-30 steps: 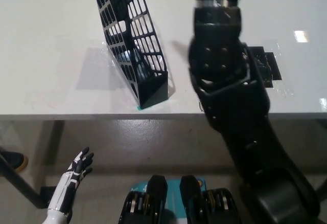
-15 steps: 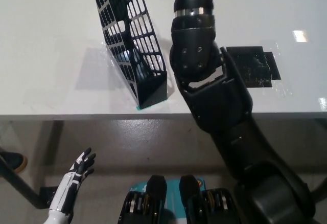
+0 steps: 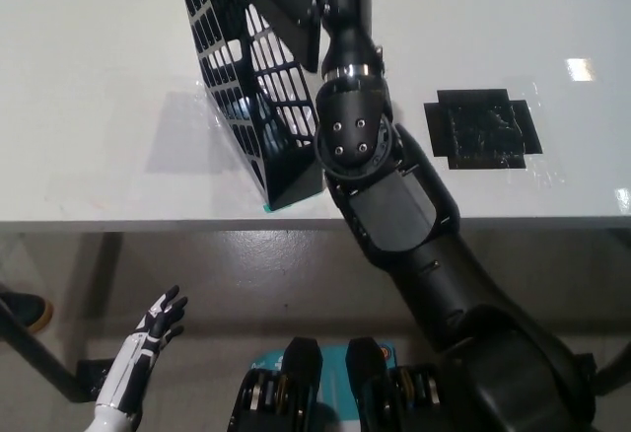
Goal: A notebook is kept standing on the table on the right hand side and a black shelf is kept on the left hand side and the robot uses its right hand to grab the notebook and places it in the shelf
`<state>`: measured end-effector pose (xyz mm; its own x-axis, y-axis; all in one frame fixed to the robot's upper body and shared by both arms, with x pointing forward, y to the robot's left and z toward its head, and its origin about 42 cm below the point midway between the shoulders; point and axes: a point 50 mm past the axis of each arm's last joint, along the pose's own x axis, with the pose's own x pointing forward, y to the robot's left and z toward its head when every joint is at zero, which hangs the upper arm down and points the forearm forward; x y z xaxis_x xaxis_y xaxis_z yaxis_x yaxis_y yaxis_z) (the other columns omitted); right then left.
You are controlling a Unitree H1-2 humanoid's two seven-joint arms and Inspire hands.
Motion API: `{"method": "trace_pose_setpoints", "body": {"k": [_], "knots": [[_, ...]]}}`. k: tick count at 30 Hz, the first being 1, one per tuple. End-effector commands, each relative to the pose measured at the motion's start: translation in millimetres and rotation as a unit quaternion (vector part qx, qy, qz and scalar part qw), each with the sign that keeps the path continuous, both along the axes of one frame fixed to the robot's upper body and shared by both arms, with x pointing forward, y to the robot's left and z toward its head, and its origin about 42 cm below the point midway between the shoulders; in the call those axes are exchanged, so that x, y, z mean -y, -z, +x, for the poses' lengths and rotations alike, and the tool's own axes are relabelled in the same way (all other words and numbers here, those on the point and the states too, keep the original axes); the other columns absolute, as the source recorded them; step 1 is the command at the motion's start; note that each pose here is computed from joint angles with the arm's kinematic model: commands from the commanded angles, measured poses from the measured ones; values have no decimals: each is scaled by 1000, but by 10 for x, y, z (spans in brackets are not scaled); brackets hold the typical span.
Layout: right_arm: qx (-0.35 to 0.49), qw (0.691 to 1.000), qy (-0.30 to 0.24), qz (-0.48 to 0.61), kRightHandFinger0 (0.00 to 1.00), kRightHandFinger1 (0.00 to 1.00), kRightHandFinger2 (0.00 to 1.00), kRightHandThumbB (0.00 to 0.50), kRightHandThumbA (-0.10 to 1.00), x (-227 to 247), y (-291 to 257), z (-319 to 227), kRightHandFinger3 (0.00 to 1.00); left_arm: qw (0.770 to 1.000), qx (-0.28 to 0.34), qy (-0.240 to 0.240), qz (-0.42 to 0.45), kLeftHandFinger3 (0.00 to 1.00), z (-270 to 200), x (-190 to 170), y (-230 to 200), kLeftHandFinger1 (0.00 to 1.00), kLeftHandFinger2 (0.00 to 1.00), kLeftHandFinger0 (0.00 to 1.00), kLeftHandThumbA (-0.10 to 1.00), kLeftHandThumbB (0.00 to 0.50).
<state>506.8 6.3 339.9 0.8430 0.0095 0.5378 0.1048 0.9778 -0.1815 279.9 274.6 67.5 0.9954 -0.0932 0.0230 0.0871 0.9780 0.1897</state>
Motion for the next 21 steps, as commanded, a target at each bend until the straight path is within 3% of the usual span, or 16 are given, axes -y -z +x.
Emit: {"method": "trace_pose_setpoints", "body": {"k": [1,8,17,18,19,20,21], "knots": [[60,996,-36,59,0,206,688,136,-100,-221,-497,-33,810,1000,25,6,16,1000,37,-57,-113,1000,1000,1000,1000,146],[29,996,-39,69,0,225,730,132,-100,-275,-332,29,803,1000,18,5,8,1000,54,-44,-139,1000,1000,1000,1000,163],[11,996,-36,81,0,231,743,124,-100,-366,-163,81,750,999,22,10,23,1000,69,-35,-149,1000,1000,1000,1000,140],[9,995,-36,89,125,381,863,169,-52,-373,-160,80,862,999,23,10,24,1000,75,-36,-150,1000,1000,1000,1000,139],[10,995,-42,89,335,557,952,212,119,-385,-168,77,985,999,24,10,24,1000,85,-36,-154,1000,1000,1000,1000,139],[14,995,-49,81,523,742,1000,264,314,-395,-179,71,1000,999,24,10,23,1000,90,-28,-160,1000,1000,1000,1000,149],[19,996,-64,62,797,1000,1000,301,495,-421,-183,54,1000,999,23,11,23,1000,85,-33,-166,1000,1000,1000,1000,151]]}}
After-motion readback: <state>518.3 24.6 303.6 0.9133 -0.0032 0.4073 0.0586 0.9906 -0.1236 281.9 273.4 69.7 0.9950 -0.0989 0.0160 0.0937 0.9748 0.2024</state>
